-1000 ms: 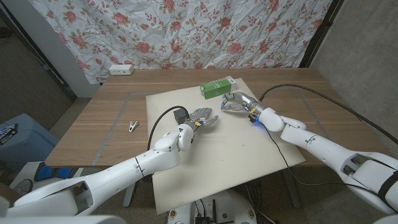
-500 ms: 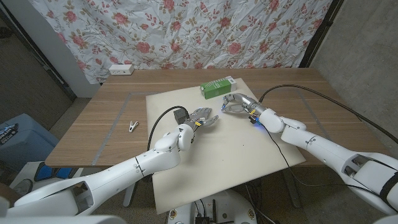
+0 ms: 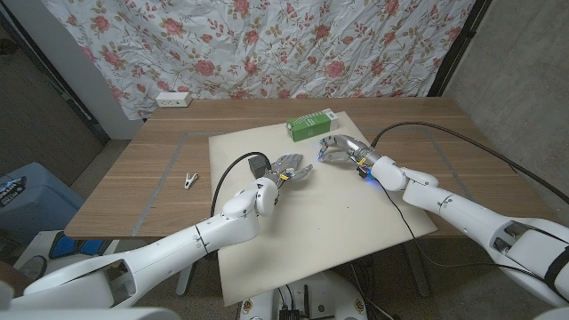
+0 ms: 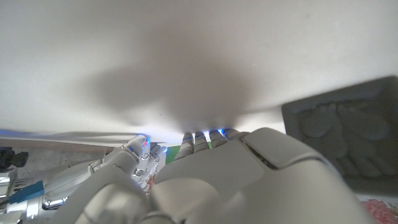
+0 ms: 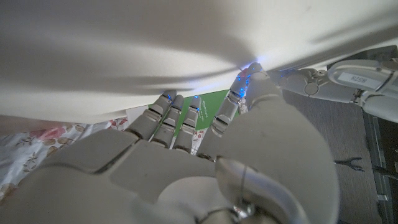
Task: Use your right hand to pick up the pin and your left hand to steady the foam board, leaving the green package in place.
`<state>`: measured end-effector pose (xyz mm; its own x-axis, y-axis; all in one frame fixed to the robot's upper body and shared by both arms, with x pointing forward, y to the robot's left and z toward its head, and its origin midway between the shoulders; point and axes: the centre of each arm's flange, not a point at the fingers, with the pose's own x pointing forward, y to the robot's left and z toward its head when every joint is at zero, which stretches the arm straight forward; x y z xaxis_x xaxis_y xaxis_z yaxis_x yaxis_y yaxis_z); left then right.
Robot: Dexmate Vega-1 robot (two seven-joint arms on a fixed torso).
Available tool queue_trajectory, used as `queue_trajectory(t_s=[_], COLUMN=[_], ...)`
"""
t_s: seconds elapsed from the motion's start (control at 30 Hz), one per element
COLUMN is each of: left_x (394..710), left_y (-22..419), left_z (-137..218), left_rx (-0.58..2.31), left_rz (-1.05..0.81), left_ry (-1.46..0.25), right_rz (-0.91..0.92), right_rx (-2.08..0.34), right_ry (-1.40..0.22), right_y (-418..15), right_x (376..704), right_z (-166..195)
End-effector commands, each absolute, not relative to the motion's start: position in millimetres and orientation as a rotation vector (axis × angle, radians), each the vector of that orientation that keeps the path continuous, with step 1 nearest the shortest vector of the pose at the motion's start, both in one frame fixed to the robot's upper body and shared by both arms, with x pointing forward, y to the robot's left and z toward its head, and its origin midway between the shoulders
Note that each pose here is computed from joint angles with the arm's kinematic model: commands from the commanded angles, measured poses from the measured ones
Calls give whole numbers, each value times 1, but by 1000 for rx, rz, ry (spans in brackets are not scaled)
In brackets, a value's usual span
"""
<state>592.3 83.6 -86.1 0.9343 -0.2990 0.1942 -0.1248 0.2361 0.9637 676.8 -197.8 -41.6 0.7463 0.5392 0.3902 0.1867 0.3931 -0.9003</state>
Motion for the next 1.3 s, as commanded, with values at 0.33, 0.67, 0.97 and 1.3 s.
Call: queue_trajectory(t_s=[0.33,0.67,0.97,1.3], left_x=[594,594,593,595], left_y=[86,86,85,86], left_z=[-88,-86,-86,-86], left_rx=[1333,1337,1337,1338], left_rz=[-140,-141,-147,-154], left_ry=[-363,-358,-349,-343], right_rz=[248,251,250,245], right_rx=[-1193,-1200,-1202,-1203], right_ry=[-712,-697,-684,-671], right_y=[-205,-209,-213,-218], right_x=[681,683,685,687], right_z=[-45,-47,-49,-49])
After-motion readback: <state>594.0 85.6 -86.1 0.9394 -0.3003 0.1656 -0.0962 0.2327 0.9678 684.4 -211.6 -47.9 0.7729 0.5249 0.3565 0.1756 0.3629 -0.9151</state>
